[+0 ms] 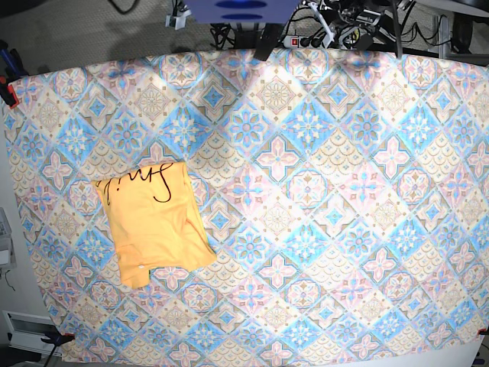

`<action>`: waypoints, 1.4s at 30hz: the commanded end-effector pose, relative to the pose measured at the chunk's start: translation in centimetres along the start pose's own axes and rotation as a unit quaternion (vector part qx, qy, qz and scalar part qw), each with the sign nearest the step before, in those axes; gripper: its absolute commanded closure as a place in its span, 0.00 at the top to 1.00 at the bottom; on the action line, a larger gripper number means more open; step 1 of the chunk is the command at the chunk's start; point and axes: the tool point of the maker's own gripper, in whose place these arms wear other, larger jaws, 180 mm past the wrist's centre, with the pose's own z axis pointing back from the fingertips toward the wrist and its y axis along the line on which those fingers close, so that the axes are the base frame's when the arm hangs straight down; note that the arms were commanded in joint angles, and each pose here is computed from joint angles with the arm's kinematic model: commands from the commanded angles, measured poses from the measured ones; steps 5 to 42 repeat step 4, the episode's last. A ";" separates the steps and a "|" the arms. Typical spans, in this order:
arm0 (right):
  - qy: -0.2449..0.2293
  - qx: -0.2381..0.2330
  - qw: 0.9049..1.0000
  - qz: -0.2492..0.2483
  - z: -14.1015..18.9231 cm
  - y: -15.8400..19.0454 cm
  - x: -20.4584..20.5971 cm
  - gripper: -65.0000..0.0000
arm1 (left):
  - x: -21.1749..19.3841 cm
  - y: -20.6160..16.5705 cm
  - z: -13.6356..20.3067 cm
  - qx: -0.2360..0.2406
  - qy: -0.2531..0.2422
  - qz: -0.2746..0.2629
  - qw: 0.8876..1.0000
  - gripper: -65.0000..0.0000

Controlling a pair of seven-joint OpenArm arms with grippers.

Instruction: Fold the T-shirt properly

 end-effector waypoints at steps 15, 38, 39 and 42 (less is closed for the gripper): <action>-0.007 -0.004 1.000 0.004 -0.5 0.6 0.4 0.06 | -0.5 -0.2 0.0 -0.005 0.005 0.001 1.000 0.04; -0.007 -0.004 1.000 0.004 -0.5 0.6 0.4 0.06 | -0.5 -0.2 0.0 -0.005 0.005 0.001 1.000 0.04; -0.007 -0.004 1.000 0.004 -0.5 0.6 0.4 0.06 | -0.5 -0.2 0.0 -0.005 0.005 0.001 1.000 0.04; -0.007 -0.004 1.000 0.004 -0.5 0.6 0.4 0.06 | -0.5 -0.2 0.0 -0.005 0.005 0.001 1.000 0.04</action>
